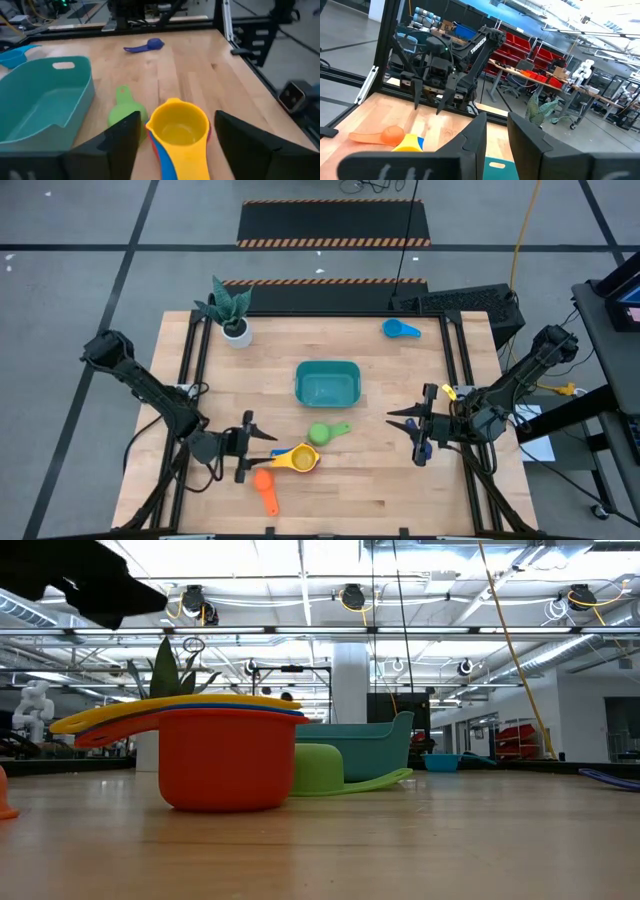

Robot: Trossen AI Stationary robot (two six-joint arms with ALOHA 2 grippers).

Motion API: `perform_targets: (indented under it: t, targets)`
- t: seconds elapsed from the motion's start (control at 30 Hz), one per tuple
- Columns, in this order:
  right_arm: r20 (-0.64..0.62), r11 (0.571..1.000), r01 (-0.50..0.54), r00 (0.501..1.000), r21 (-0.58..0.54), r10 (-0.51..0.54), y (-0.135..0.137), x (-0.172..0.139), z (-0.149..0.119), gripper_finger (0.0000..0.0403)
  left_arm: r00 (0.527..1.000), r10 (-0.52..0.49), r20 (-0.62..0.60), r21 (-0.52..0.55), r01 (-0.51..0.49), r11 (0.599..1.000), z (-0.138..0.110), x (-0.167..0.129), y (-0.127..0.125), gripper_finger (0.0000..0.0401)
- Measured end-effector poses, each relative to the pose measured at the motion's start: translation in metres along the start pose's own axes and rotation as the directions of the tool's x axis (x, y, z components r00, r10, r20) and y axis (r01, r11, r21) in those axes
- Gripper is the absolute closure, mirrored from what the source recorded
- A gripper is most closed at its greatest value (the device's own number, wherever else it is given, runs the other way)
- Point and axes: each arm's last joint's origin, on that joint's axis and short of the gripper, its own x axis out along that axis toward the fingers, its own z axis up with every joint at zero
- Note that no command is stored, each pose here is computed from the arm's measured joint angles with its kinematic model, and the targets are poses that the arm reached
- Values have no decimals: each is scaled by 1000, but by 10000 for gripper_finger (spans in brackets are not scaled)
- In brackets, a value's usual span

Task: Nest measuring cups in basket
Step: Stack the yellow measuring cup on top of the blue measuring cup

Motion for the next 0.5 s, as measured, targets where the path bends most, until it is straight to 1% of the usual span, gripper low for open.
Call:
perform_targets:
  t: [0.07, 0.13, 0.2, 0.27, 0.37, 0.5]
  targets:
    - [0, 1000, 0, 1000, 0, 0, 0, 0, 0, 330, 1000, 10, -1, -24, -10, 1000, -5, 6, -3, 116]
    - [0, 1000, 0, 1000, 0, 0, 0, 0, 0, 330, 999, 28, -25, -20, -28, 999, -12, 13, -5, 88]
    - [0, 1000, 0, 1000, 0, 0, 0, 0, 0, 330, 997, 65, -38, -25, -66, 998, -15, 17, -7, 62]
    - [0, 1000, 0, 1000, 0, 0, 0, 0, 0, 330, 996, 76, -44, -65, -79, 995, -18, 21, -8, 42]
    - [0, 1000, 0, 1000, 0, 0, 0, 0, 0, 330, 995, 64, -71, -119, -73, 990, -23, 23, -9, 27]
    - [0, 1000, 0, 1000, 0, 0, 0, 0, 0, 330, 994, 10, -104, -167, -27, 986, -28, 25, -12, 25]
